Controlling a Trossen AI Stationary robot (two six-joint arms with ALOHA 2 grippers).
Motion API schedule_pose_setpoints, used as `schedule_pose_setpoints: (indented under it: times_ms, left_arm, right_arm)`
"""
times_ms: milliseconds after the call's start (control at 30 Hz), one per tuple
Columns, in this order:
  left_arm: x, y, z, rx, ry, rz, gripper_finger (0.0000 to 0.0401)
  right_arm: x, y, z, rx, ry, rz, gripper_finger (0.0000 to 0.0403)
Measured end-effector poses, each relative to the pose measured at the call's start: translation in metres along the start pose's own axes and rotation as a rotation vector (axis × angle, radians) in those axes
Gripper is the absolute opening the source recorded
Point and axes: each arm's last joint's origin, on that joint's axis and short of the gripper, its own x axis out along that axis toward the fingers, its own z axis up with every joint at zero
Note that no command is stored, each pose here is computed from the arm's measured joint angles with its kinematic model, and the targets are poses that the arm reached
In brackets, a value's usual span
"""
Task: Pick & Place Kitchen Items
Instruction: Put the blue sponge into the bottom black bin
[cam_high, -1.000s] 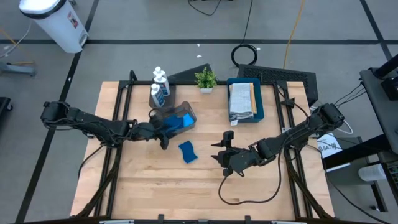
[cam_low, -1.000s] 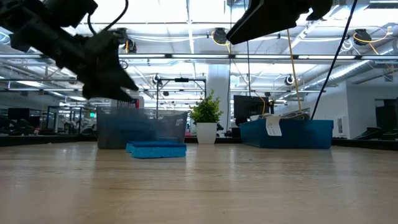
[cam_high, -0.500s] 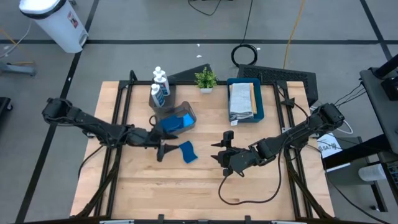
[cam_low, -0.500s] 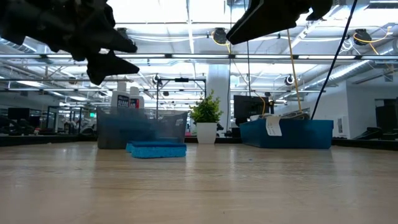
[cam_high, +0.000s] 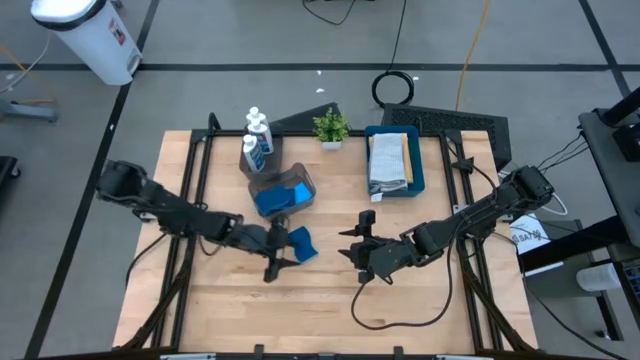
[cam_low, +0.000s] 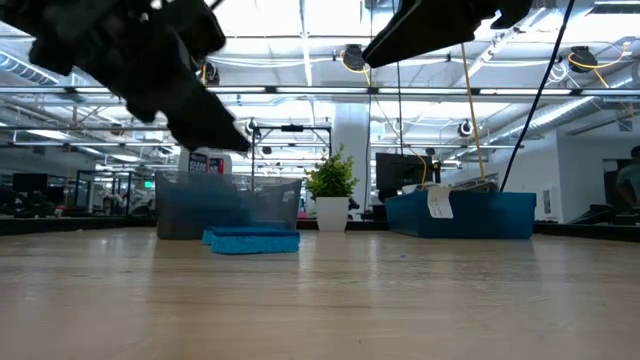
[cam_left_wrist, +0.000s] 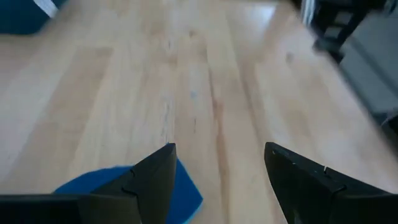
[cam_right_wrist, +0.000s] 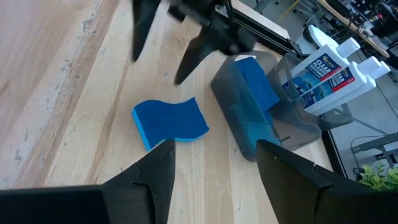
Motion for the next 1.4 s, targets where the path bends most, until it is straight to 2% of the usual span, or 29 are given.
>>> schedule_pose_setpoints:
  times_ms: [300,400,533,633,767,967,1033,1233,1400]
  left_arm:
    - [0.045,0.002,-0.018,0.064,0.164,0.036,0.025]
    - [0.05,0.003,-0.028,0.066,0.253,0.031,0.025]
    - [0.052,0.003,-0.031,0.063,0.292,0.028,0.025]
    - [0.052,0.003,-0.029,0.029,0.272,0.033,0.025]
    - [0.055,0.003,-0.022,-0.03,0.174,0.056,0.025]
    - [0.056,0.024,-0.005,-0.115,-0.005,0.279,0.025]
    - [0.055,0.028,0.0,-0.15,-0.011,0.306,0.025]
    - [0.051,0.034,-0.011,-0.273,0.194,0.284,0.025]
    - [0.049,0.036,-0.017,-0.261,0.262,0.33,0.025]
  right_arm:
    - [0.0,0.0,0.0,-0.002,0.003,0.002,0.0196]
    - [0.0,0.0,0.0,-0.002,0.002,0.003,0.0196]
    - [0.0,0.0,0.0,-0.001,0.001,0.002,0.0196]
    - [0.0,0.0,0.0,0.0,0.0,0.002,0.0196]
    - [0.0,0.0,0.0,0.0,0.0,0.002,0.0196]
    - [0.0,0.0,0.0,0.0,0.0,0.002,0.0196]
    - [0.0,0.0,0.0,0.0,0.0,0.002,0.0196]
    - [0.0,0.0,0.0,-0.003,0.003,0.003,0.0196]
    - [0.0,0.0,0.0,-0.002,0.003,0.003,0.0196]
